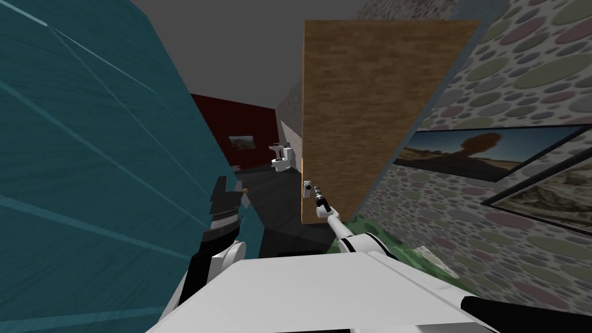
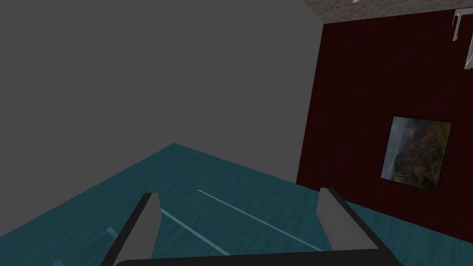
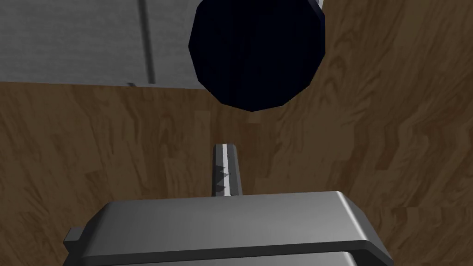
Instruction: Push the door open
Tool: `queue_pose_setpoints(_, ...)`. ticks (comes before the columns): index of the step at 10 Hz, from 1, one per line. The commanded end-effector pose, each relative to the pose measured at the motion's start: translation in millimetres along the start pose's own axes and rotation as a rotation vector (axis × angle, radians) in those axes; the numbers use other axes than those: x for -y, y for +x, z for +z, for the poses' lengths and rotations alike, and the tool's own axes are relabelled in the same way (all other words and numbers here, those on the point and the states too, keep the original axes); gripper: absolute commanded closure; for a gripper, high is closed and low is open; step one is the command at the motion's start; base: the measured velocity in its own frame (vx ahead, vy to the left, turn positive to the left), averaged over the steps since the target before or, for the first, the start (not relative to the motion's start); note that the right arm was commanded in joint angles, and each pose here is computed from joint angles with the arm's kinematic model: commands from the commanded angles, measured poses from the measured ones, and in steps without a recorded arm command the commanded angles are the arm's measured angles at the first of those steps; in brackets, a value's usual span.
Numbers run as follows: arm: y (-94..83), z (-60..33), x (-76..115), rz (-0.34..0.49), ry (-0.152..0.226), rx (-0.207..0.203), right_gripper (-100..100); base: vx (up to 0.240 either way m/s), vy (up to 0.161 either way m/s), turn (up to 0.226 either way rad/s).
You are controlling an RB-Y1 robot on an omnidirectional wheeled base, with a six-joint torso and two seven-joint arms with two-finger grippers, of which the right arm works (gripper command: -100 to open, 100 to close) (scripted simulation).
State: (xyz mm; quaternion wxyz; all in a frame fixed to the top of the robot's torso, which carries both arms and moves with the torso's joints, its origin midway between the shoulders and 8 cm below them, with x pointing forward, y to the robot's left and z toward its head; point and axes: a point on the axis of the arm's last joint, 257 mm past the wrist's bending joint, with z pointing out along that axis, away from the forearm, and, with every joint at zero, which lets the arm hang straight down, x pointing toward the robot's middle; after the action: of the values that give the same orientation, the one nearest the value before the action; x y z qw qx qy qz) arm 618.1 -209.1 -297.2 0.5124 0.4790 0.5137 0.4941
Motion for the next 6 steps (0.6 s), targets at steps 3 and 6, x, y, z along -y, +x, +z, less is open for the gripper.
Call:
queue_pose_setpoints(3,10.2,2.6,-2.1,0.002,0.004,-0.007,-100,-0.219,0.053,-0.044)
queue_pose_setpoints(6,30.1,2.7,-3.1,0.023,0.008,-0.022,-100,-0.232,0.064,-0.047)
